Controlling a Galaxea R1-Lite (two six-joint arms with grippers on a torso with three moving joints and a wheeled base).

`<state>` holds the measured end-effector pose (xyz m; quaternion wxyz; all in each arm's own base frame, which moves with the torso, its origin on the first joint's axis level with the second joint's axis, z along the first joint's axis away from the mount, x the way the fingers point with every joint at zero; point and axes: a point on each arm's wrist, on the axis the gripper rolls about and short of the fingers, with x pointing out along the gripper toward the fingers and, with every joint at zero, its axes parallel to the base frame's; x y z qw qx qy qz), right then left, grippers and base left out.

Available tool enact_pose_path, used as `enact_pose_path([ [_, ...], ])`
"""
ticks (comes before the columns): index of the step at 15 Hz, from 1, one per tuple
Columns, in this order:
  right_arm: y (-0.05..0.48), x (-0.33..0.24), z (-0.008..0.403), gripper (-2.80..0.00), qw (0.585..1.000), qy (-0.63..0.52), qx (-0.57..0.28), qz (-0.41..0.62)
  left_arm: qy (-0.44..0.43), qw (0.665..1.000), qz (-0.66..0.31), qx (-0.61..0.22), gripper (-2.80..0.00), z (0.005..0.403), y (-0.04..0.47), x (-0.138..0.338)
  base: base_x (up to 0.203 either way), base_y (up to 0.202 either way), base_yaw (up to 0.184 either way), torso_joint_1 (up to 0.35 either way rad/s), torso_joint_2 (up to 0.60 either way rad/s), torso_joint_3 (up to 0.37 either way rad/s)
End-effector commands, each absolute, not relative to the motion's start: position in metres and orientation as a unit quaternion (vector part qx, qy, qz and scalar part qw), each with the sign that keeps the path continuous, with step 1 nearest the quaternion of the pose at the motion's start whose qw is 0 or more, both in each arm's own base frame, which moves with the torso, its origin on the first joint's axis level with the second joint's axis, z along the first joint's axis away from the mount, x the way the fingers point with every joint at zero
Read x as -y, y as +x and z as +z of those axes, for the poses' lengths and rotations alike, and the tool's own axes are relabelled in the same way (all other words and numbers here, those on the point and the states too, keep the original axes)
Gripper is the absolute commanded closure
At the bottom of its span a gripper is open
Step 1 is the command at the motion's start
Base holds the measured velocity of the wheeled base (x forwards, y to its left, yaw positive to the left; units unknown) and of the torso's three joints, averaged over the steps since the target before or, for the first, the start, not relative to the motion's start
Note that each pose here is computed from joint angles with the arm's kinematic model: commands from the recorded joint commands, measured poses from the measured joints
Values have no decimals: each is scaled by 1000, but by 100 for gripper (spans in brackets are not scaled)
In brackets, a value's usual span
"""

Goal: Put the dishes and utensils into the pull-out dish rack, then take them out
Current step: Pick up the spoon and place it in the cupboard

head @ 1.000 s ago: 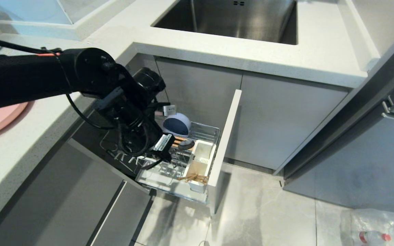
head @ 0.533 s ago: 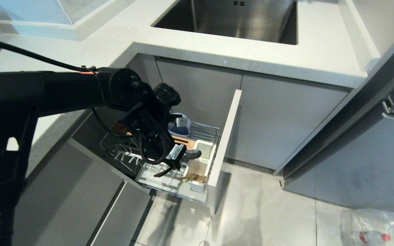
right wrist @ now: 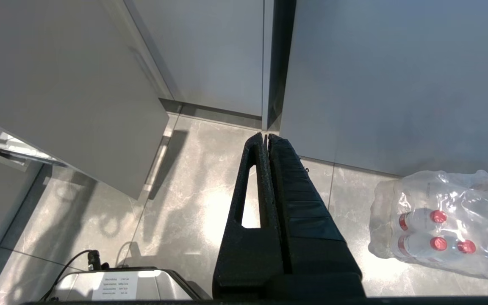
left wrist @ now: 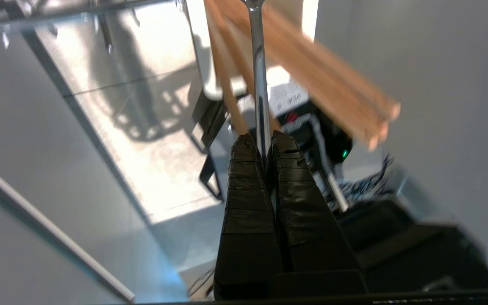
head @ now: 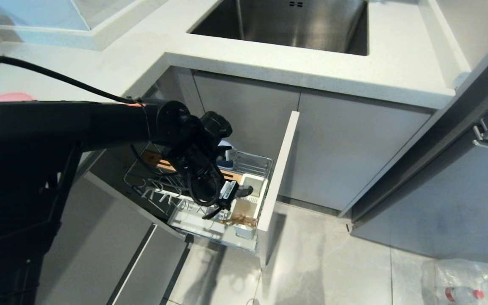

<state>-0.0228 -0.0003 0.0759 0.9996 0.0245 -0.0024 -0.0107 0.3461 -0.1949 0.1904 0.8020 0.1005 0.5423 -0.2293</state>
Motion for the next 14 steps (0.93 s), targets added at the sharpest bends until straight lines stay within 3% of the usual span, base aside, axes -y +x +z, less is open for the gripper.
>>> enact_pose_path([
  [1,-23,0,76,0,1000,25,2,-11,95,802,-226,-544,0,183,351,198,0,0,0,0,0,0],
  [14,-23,0,76,0,1000,25,2,-11,83,816,-230,-524,0,163,371,209,0,0,0,0,0,0],
])
